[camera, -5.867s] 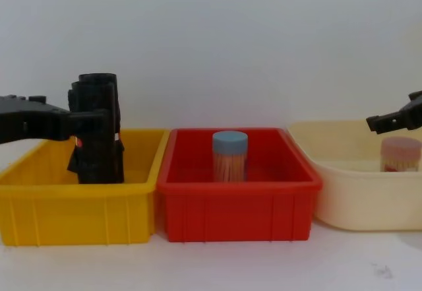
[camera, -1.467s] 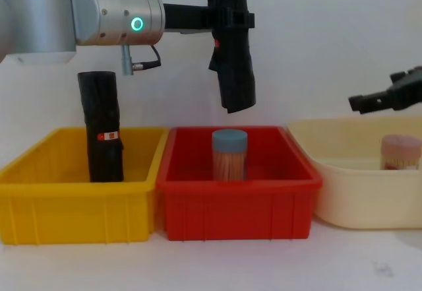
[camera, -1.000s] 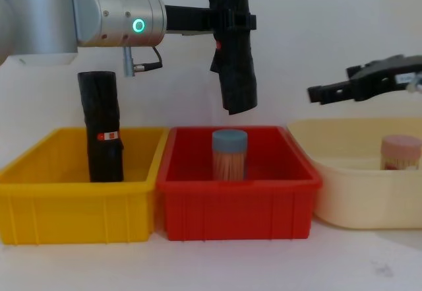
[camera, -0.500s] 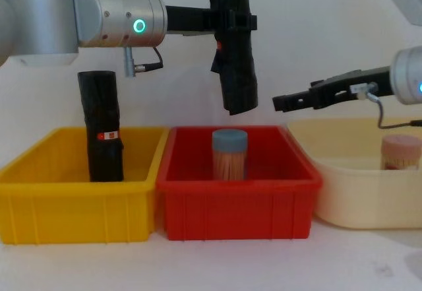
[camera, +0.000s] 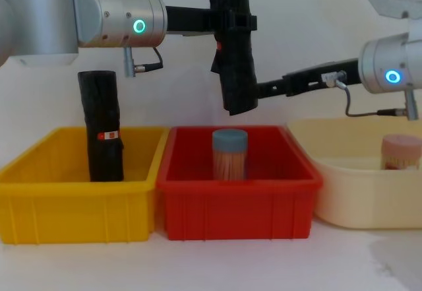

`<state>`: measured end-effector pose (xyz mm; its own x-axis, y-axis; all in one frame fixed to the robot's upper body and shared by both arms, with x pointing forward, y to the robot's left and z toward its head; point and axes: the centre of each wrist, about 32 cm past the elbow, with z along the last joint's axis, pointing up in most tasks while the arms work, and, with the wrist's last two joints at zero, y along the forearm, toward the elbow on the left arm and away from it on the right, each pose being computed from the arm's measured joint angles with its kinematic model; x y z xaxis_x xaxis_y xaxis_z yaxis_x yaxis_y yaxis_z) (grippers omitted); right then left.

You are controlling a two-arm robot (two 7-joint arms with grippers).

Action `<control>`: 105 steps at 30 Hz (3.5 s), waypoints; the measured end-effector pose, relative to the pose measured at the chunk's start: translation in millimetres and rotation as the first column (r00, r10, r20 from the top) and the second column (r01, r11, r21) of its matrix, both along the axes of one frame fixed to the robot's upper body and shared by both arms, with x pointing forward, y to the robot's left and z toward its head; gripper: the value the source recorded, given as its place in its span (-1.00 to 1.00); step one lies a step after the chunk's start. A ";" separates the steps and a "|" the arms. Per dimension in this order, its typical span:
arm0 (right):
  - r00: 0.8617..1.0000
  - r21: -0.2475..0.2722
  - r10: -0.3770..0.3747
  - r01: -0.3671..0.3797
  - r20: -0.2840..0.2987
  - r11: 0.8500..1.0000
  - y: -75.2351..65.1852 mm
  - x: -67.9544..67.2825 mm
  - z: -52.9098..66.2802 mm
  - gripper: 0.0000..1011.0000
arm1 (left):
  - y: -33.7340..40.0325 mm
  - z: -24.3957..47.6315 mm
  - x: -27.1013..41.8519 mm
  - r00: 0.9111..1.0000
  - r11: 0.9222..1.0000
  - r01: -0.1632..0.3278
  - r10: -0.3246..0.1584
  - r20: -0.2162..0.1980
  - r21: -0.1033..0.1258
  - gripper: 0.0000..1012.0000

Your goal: Pick up the garbage bag with the one hand and transfer it to the other hand.

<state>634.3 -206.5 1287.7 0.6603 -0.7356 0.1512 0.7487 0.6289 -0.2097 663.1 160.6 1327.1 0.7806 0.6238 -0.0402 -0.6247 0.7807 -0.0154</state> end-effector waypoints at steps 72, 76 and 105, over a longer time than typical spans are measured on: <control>0.996 0.037 0.092 -0.091 -0.016 0.995 32.9 27.3 5.5 0.10 | 0.0 0.0 0.0 1.000 1.000 0.000 0.000 0.000 0.000 0.62; 0.999 0.034 0.053 -0.053 -0.009 0.998 25.9 24.2 6.1 0.10 | 0.0 0.0 0.0 1.000 1.000 0.000 0.000 0.000 0.000 0.79; 0.964 -0.147 -0.267 0.263 -0.006 0.953 -49.3 -3.6 6.7 0.67 | 0.0 0.0 0.0 1.000 1.000 0.000 0.000 0.000 0.000 0.98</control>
